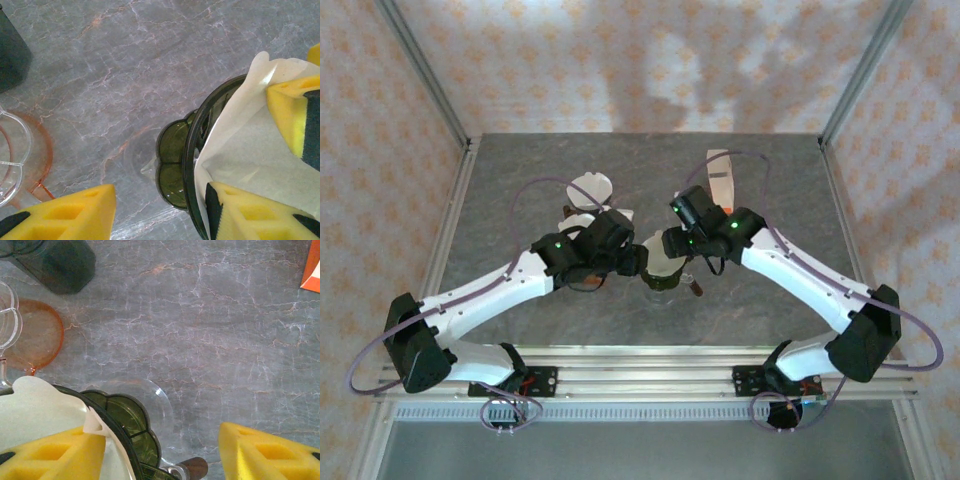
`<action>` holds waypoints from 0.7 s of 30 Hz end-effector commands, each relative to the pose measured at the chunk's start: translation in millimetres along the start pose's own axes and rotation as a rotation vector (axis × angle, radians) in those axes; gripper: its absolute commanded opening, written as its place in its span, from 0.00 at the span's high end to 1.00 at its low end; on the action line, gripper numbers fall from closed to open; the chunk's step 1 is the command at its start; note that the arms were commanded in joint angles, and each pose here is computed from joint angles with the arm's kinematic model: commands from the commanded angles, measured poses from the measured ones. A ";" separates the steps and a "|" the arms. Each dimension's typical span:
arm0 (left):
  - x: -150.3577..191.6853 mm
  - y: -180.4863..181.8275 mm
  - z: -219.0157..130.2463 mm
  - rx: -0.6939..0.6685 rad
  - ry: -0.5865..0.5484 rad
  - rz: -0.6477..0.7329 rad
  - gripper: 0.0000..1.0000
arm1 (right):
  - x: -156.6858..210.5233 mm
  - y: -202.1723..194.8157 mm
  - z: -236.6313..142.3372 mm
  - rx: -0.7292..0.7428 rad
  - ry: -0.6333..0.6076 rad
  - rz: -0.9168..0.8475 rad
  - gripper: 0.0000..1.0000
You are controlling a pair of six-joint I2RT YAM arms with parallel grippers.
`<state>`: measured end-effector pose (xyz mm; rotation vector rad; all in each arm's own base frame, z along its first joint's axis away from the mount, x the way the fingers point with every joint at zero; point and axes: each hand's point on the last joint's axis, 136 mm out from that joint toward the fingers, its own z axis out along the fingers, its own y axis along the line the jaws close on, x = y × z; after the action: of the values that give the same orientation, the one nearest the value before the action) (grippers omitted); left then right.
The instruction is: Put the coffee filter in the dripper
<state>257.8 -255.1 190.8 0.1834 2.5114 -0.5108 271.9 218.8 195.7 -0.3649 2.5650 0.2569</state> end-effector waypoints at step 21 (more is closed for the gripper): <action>6.8 10.7 4.5 -0.039 0.026 -0.002 0.48 | 3.6 -3.0 -21.6 -0.053 -0.053 0.064 0.71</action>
<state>257.7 -254.8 189.5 0.1826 2.5128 -0.5096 261.5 214.8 207.5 -0.3093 2.5388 0.3533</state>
